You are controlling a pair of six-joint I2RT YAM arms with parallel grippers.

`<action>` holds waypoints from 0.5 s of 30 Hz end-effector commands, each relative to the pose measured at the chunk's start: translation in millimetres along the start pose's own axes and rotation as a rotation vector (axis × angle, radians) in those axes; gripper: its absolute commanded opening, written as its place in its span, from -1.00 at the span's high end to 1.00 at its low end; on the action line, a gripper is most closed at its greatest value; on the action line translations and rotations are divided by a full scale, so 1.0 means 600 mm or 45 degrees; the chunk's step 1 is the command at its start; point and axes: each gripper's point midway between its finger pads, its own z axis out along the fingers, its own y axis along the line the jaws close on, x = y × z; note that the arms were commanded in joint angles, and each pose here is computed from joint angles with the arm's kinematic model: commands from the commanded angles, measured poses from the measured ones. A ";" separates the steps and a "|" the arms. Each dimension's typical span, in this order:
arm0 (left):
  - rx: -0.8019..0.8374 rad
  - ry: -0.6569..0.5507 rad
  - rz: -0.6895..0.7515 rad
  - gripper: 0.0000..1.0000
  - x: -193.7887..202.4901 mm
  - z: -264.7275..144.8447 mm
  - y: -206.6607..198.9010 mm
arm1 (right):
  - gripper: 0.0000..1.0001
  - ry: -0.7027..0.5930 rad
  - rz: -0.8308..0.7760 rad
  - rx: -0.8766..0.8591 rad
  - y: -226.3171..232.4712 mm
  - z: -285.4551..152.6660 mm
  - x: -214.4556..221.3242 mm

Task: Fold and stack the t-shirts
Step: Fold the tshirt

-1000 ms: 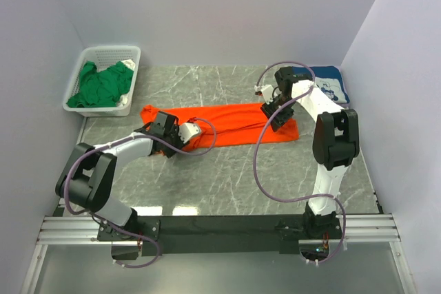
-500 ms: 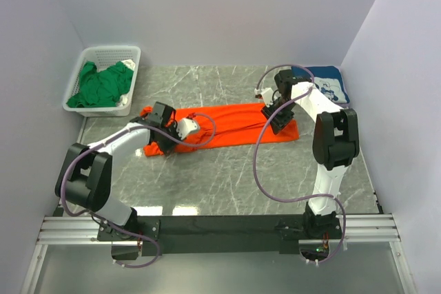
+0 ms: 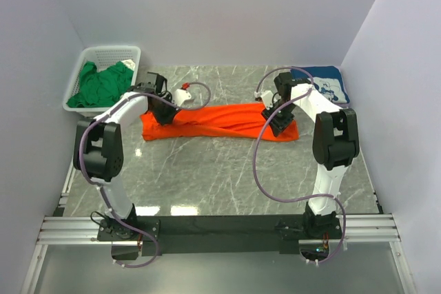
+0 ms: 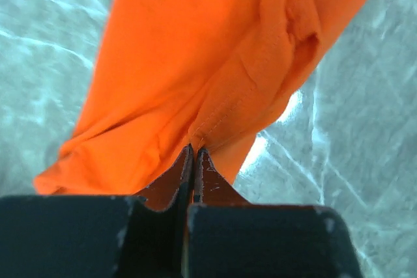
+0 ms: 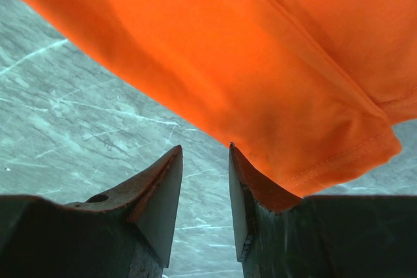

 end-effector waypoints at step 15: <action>0.368 0.023 0.069 0.35 0.097 -0.041 -0.171 | 0.14 -0.020 -0.035 0.041 -0.006 -0.021 0.002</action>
